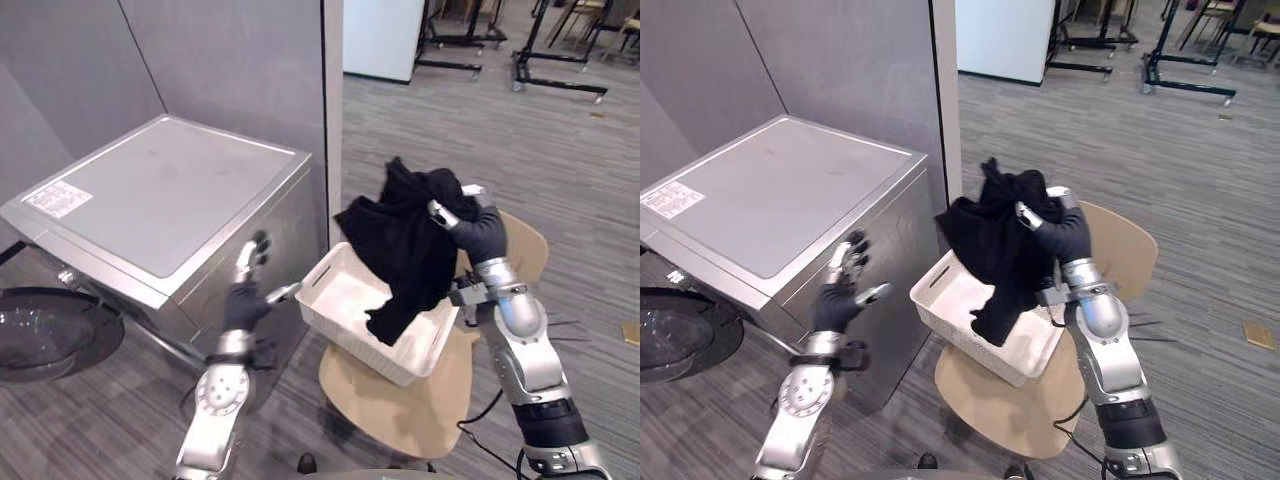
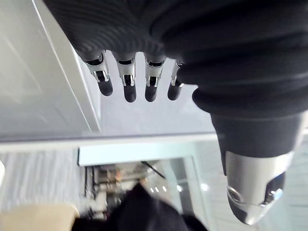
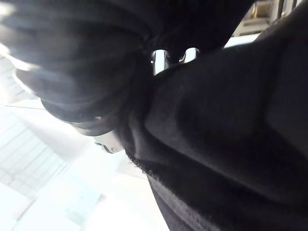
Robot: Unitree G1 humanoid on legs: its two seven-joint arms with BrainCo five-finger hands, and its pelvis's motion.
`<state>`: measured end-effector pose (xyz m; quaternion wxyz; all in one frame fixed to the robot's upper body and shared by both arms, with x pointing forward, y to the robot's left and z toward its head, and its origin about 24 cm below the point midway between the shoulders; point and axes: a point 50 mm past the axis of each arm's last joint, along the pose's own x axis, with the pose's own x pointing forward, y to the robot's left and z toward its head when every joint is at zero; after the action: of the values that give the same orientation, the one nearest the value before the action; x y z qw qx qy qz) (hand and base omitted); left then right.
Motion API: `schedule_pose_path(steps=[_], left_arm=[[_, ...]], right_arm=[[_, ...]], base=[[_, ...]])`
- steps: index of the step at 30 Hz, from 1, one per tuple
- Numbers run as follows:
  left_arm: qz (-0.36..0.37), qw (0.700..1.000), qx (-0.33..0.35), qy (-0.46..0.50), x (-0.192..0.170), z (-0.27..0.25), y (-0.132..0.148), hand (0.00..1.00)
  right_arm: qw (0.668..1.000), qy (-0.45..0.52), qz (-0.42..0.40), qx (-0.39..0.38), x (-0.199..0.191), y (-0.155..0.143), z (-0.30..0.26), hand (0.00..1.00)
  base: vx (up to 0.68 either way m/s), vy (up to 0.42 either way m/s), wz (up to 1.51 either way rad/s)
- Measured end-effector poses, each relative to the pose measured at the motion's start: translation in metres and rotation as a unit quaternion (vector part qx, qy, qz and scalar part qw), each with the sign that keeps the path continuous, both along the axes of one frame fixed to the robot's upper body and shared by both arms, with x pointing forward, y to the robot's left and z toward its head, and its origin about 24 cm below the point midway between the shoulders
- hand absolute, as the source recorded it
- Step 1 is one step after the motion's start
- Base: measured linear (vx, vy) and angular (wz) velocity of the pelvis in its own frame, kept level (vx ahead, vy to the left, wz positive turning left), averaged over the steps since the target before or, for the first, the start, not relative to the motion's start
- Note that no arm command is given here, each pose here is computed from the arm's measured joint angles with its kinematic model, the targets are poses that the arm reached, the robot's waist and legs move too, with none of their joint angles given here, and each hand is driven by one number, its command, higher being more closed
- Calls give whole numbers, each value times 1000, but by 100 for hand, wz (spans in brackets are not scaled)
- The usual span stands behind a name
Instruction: Pick up the laundry basket with both hands and put the clothes into the washing machine.
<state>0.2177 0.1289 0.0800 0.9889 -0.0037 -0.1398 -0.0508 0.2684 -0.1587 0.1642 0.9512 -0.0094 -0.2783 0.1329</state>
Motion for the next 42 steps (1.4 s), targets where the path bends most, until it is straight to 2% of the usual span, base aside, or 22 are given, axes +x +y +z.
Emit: schedule_pose_path(steps=[5,7,8,12,19,20,27,30,33,35,38,42], left_arm=[[-114,993,29,-20,13,6,-47,0],[-132,990,47,-25,19,6,-58,0],[-146,987,60,-32,21,8,-67,100],[-153,985,65,-44,28,13,-83,100],[-125,988,75,-50,35,16,-82,100],[-124,988,74,-50,35,16,-82,100],[-96,993,68,-32,34,8,-71,100],[-74,995,61,-9,28,-2,-60,100],[-28,998,53,10,24,-10,-37,100],[13,999,48,19,20,-12,-18,100],[48,997,47,35,11,-19,0,100],[72,995,44,60,-3,-28,15,100]], right_arm=[[994,-22,103,30,2,39,16,100],[991,-22,126,45,2,50,18,100],[987,-18,148,64,1,59,19,100],[978,-6,179,111,-2,73,18,100],[968,8,206,141,-4,81,17,100],[967,10,210,142,-4,82,16,0],[967,21,202,152,-7,84,8,0],[976,29,164,141,-9,72,-4,0],[992,20,69,104,-7,39,-11,0],[997,3,-28,66,-13,6,-12,0],[990,-19,-140,14,-28,-27,-13,0],[968,32,-248,-10,-46,-61,-40,0]], base=[[-37,7,-16],[-24,1,-12],[-12,-1,-9],[0,6,-7],[-17,0,-4],[0,0,0],[-22,1,-2],[-3,0,-4],[-11,2,-4],[0,0,0],[0,0,0],[-10,0,-2]])
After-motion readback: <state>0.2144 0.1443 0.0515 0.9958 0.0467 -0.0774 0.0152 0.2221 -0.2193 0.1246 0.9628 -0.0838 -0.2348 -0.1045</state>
